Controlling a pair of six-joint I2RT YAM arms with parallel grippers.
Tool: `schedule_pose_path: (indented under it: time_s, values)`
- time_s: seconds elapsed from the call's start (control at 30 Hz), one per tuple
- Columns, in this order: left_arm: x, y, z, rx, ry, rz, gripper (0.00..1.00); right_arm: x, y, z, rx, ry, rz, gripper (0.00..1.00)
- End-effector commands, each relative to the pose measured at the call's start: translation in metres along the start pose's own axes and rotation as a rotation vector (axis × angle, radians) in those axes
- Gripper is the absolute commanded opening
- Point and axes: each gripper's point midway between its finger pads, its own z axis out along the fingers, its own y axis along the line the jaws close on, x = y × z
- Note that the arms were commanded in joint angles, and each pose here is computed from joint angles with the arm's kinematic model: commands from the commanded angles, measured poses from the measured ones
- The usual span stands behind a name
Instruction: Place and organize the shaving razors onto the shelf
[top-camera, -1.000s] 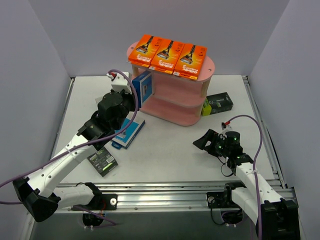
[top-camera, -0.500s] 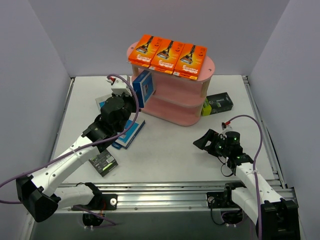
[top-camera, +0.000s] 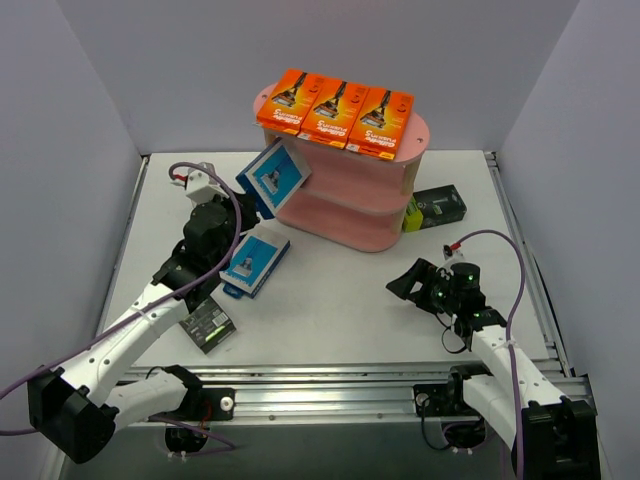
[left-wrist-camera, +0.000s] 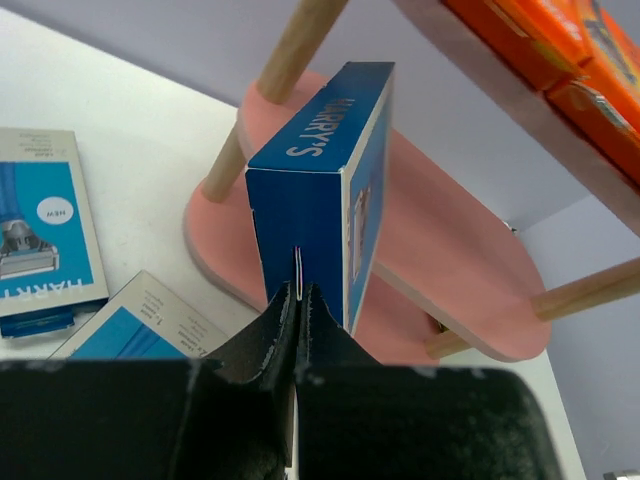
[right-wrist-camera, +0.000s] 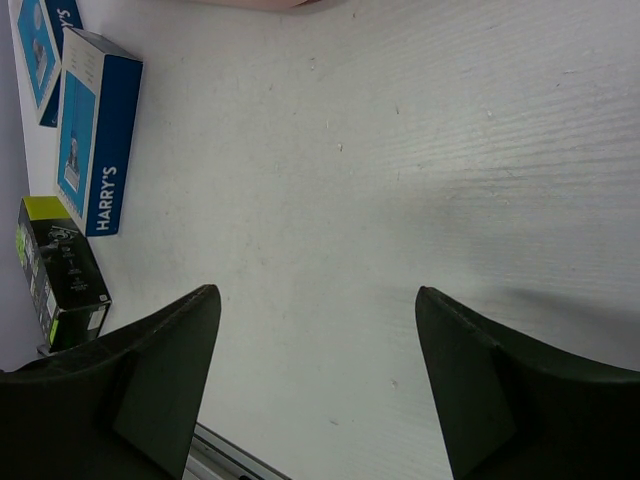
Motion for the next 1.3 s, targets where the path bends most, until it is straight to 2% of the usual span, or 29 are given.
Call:
schedule_pose_path:
  time_s: [0.0, 0.6, 0.93, 1.27]
  values:
    - [-0.013, -0.007, 0.002, 0.063, -0.030, -0.195, 0.02, -0.009, 0.002, 0.000, -0.010, -0.036, -0.014, 0.75]
    - [0.000, 0.004, 0.031, 0.121, -0.039, -0.496, 0.02, -0.009, 0.003, -0.001, -0.012, -0.038, -0.014, 0.75]
    - [0.000, 0.017, 0.043, 0.086, -0.063, -0.548, 0.02, -0.007, 0.001, 0.001, -0.006, -0.023, -0.008, 0.75]
    - [0.009, 0.021, 0.071, 0.086, -0.026, -0.618, 0.02, -0.005, -0.002, 0.004, 0.010, -0.002, 0.003, 0.75]
